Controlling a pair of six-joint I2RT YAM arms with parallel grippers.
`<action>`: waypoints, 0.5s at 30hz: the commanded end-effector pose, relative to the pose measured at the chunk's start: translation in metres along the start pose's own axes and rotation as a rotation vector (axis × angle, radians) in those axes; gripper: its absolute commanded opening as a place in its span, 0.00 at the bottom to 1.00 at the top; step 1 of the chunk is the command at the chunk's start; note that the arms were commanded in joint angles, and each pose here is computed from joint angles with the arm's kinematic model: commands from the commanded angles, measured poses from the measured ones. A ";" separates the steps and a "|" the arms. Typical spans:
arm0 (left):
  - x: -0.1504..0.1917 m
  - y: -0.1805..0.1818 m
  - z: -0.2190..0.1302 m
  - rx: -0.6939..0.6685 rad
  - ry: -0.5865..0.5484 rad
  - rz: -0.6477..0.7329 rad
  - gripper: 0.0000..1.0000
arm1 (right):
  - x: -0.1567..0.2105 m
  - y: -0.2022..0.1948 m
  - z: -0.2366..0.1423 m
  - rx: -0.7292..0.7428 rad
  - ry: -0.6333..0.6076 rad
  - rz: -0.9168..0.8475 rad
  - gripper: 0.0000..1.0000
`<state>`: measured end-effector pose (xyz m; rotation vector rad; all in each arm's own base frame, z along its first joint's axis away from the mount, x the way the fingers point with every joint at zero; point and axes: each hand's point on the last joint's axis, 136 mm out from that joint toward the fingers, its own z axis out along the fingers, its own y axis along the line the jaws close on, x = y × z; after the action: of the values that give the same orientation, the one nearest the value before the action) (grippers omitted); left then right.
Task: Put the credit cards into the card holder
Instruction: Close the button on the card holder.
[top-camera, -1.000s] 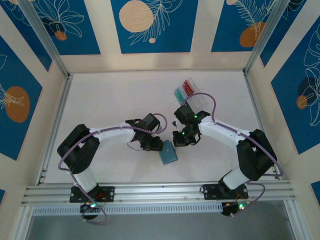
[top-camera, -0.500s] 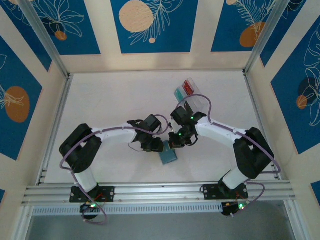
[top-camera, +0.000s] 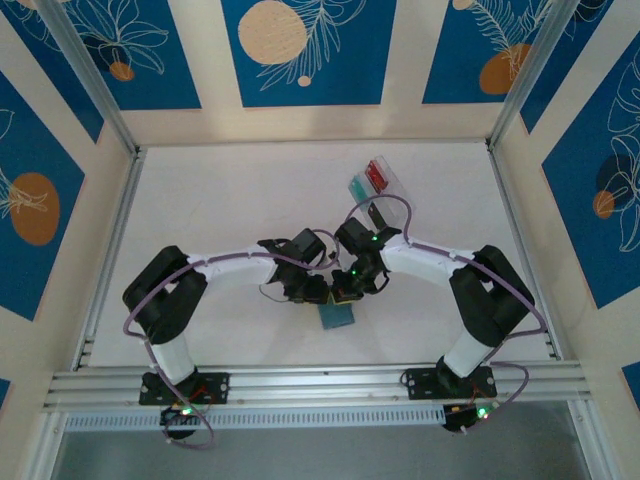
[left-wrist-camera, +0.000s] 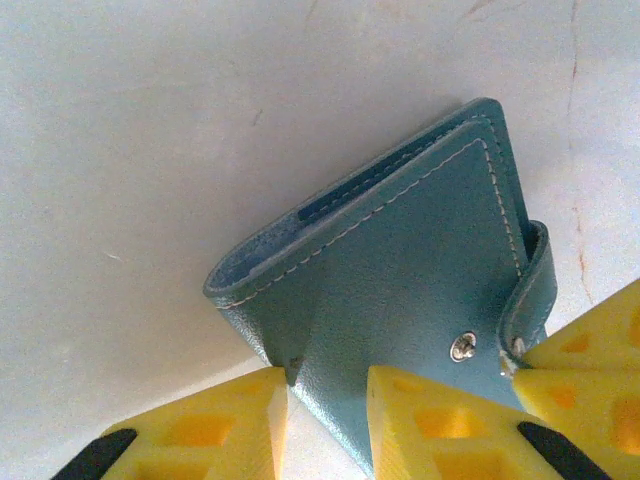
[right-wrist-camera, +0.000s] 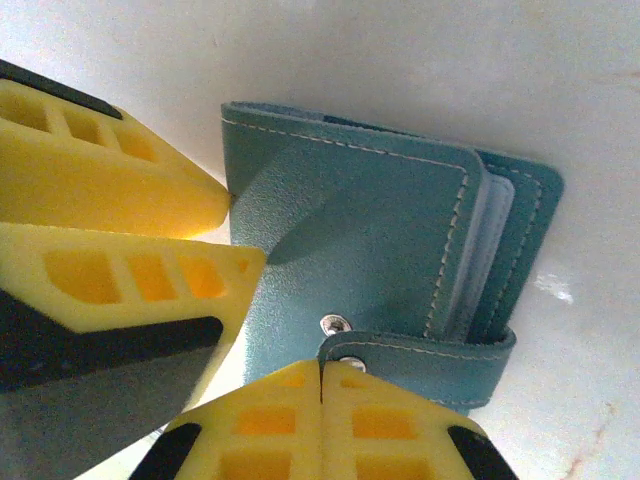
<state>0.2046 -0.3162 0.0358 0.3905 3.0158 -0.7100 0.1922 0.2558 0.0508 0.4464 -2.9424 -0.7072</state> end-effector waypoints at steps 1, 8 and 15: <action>0.001 -0.010 0.003 0.008 0.009 0.034 0.27 | 0.005 0.010 0.010 -0.080 0.036 0.012 0.00; 0.001 -0.012 0.004 0.016 0.006 0.033 0.27 | 0.007 0.009 0.014 -0.104 0.053 0.032 0.00; 0.002 -0.013 0.004 0.021 0.007 0.030 0.27 | 0.008 -0.002 0.018 -0.067 0.059 0.056 0.00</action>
<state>0.2043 -0.3164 0.0348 0.3939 3.0143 -0.6999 0.1900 0.2599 0.0435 0.4027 -2.8996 -0.7697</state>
